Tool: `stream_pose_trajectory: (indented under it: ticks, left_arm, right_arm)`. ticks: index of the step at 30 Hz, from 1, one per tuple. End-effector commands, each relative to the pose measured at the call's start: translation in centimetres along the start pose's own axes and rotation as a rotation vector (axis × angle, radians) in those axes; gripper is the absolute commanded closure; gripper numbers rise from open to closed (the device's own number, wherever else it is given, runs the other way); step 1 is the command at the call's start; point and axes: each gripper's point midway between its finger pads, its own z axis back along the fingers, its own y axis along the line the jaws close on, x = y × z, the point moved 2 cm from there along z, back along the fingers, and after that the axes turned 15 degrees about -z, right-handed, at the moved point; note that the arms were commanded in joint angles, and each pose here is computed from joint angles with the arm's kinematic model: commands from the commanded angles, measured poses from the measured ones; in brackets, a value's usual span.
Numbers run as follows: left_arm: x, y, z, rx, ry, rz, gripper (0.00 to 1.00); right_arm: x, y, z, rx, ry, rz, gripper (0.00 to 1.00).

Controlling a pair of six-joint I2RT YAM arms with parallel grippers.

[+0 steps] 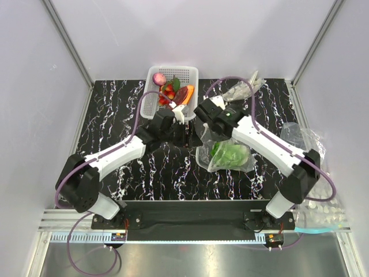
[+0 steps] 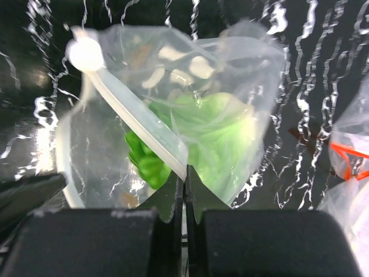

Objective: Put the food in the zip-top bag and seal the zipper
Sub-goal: Adjust the fake vegetable in the zipper food storage bag, then pick up the fake fruit from the bin.

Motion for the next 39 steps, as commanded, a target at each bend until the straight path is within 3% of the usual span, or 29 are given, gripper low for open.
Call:
stream_pose_trajectory:
  ticks: [1,3,5,6,10,16,18,19,23,31,39]
  left_arm:
    - [0.4,1.5,1.3,0.079,-0.02,-0.076,0.24]
    - [1.2,2.9,2.6,0.113,-0.045,-0.071,0.18]
    - [2.5,4.4,4.7,0.181,-0.083,-0.063,0.04]
    - [3.8,4.9,5.9,0.229,-0.127,-0.069,0.02]
    - [6.7,7.0,7.8,0.333,-0.221,-0.061,0.01]
    - [12.8,14.0,9.7,0.582,-0.28,-0.082,0.01]
    - [13.7,17.3,8.9,0.646,-0.247,-0.092,0.01]
    - [16.4,18.2,9.9,0.69,-0.294,-0.103,0.01]
    - [17.8,24.5,6.1,0.772,-0.206,-0.111,0.01]
    - [21.7,30.6,-0.4,0.778,-0.196,-0.231,0.01]
    - [17.9,34.8,-4.5,0.794,-0.053,-0.184,0.01]
  right_arm:
    - [0.2,1.8,-1.7,0.049,-0.023,-0.003,1.0]
    - [0.2,2.0,-2.0,0.058,-0.03,-0.016,1.0]
    - [0.2,2.0,-2.1,0.065,-0.04,-0.015,1.0]
    - [0.4,2.1,-1.9,0.076,-0.055,-0.022,1.0]
    - [0.9,1.8,-1.6,0.097,-0.095,-0.025,1.0]
    - [1.4,1.7,-0.7,0.139,-0.109,-0.014,1.0]
    - [1.4,1.8,-0.8,0.143,-0.107,-0.009,1.0]
    - [1.5,1.7,-0.9,0.142,-0.106,-0.006,1.0]
    - [1.9,1.8,-1.3,0.176,-0.103,-0.008,1.0]
    - [3.1,1.9,-0.9,0.25,-0.115,-0.034,1.0]
    - [3.3,1.5,-0.7,0.269,-0.121,-0.057,1.0]
